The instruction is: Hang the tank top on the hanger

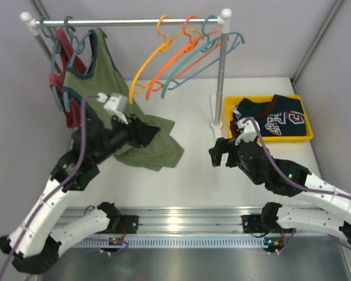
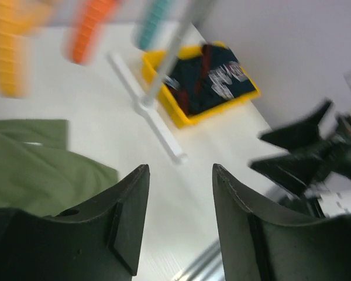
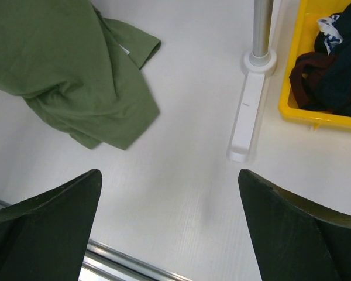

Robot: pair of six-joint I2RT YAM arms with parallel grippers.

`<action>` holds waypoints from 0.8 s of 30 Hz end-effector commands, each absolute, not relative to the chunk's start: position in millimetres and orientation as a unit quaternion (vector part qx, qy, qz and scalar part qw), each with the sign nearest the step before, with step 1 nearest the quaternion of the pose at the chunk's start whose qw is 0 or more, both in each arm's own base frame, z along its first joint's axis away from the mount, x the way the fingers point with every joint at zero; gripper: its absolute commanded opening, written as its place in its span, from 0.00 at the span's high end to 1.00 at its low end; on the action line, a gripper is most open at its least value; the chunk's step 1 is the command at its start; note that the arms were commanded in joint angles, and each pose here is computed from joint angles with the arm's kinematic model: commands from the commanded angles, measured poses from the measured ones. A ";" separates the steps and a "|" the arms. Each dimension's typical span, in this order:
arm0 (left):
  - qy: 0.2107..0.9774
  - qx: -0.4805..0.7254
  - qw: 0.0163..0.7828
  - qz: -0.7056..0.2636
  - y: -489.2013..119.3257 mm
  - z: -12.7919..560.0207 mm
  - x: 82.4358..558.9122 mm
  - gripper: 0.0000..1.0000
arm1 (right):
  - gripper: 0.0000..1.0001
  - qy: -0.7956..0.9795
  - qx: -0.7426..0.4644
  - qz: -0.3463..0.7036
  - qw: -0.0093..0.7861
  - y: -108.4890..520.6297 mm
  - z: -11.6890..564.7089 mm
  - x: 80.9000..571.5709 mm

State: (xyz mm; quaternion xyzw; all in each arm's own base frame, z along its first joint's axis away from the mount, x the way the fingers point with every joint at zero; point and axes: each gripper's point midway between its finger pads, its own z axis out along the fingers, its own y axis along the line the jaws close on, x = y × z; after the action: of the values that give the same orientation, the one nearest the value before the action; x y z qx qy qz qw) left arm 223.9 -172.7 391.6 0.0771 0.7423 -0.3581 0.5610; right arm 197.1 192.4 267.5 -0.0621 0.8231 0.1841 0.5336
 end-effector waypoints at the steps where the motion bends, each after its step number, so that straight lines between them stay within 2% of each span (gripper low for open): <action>1: 0.741 0.065 0.604 -0.286 -209.5 380.3 236.7 0.48 | 0.00 0.825 -0.038 0.171 0.538 182.4 263.2 202.2; 3: 0.740 0.110 0.603 -0.278 -247.1 369.4 210.9 0.48 | 0.00 0.826 -0.035 0.171 0.535 179.6 260.9 201.0; 4: 0.751 0.114 0.599 -0.254 -257.0 353.6 213.2 0.48 | 0.00 0.827 -0.033 0.171 0.535 178.6 260.2 200.6; 8: 0.760 0.125 0.567 -0.292 -293.9 317.8 202.7 0.48 | 0.00 0.830 -0.032 0.172 0.529 174.3 252.1 197.1; 14: 0.791 0.120 0.520 -0.300 -309.3 248.6 195.4 0.48 | 0.00 0.843 -0.027 0.143 0.518 170.2 232.8 198.7; 24: 0.788 0.148 0.523 -0.289 -311.1 247.7 195.7 0.45 | 0.00 0.843 -0.022 0.141 0.519 171.3 226.6 201.1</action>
State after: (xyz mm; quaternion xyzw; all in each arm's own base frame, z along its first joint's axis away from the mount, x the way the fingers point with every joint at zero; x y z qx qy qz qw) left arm 190.1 -301.9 216.4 0.1610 0.8136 -0.2625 0.4931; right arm 193.6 174.1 218.3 -0.0474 0.8511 0.1390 0.5041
